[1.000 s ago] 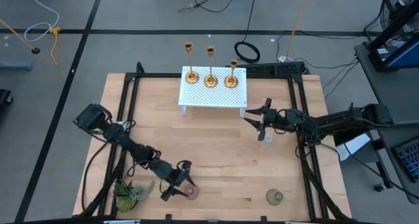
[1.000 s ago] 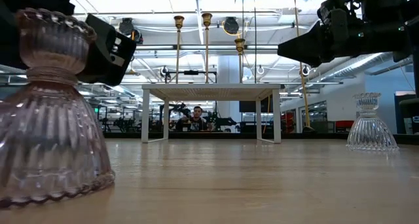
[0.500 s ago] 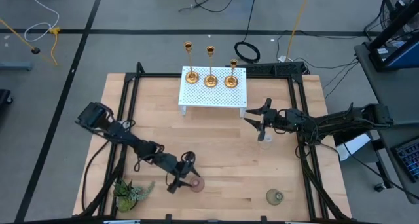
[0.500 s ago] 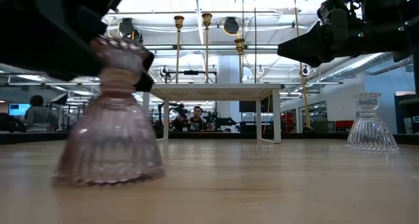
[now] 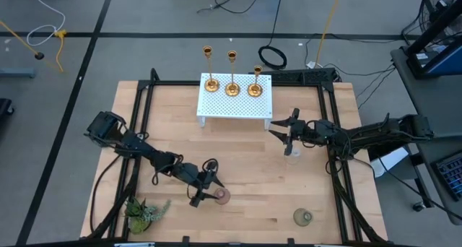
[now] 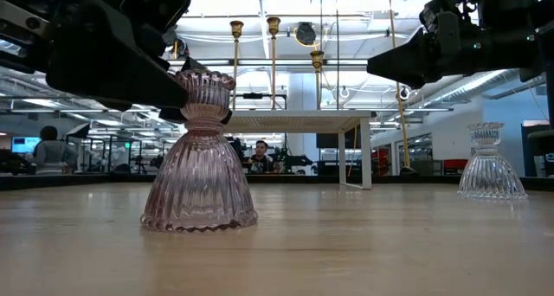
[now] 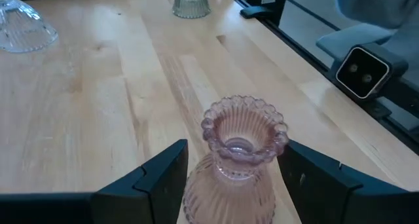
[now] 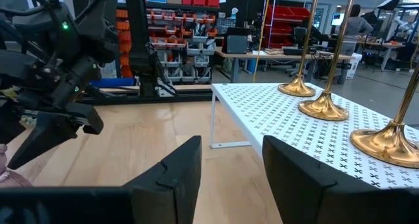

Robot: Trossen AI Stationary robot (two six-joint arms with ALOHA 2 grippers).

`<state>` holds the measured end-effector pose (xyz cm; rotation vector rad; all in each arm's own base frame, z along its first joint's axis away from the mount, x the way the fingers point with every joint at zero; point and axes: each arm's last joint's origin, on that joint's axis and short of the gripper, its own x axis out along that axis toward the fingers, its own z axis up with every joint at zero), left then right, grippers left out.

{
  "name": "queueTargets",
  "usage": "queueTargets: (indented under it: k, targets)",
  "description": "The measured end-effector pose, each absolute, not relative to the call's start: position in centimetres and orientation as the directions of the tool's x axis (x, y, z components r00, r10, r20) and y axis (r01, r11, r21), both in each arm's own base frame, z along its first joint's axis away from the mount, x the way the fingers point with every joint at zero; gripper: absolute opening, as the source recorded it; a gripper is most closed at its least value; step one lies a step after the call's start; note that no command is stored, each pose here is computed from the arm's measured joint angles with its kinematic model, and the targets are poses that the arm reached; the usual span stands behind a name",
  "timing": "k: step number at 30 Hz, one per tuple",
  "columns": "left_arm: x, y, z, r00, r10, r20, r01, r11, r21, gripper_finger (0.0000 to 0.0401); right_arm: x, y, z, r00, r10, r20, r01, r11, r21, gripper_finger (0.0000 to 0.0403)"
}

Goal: Pick & Place candle stick holders
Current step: Put the bottom left pink glass candle holder aligned with the golden candle holder on the shelf

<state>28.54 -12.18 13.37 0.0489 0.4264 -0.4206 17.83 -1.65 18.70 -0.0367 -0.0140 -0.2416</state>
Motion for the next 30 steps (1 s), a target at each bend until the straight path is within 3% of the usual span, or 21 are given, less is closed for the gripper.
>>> queueTargets:
  k: [10,15,24,30]
  targets:
    - [29.0,-11.4,13.6,0.836,-0.385,-0.391,0.400,0.915,-0.046,0.0306,17.8,-1.7,18.7,0.971,-0.239,0.016,0.239,0.970,-0.035,0.0155]
    - [30.0,-11.9,12.8,0.833,-0.407,-0.374,0.419,0.907,-0.055,0.0315,17.8,-1.6,18.7,0.971,-0.239,0.015,0.239,0.970,-0.035,0.0155]
    - [31.7,-12.0,11.8,0.812,-0.440,-0.383,0.452,0.890,-0.063,0.0285,17.8,-1.6,18.5,0.971,-0.239,-0.003,0.238,0.970,-0.038,0.0155]
    - [31.6,-11.9,11.7,0.802,-0.447,-0.398,0.453,0.888,-0.084,0.0217,17.8,-1.6,18.4,0.971,-0.239,-0.008,0.238,0.970,-0.039,0.0155]
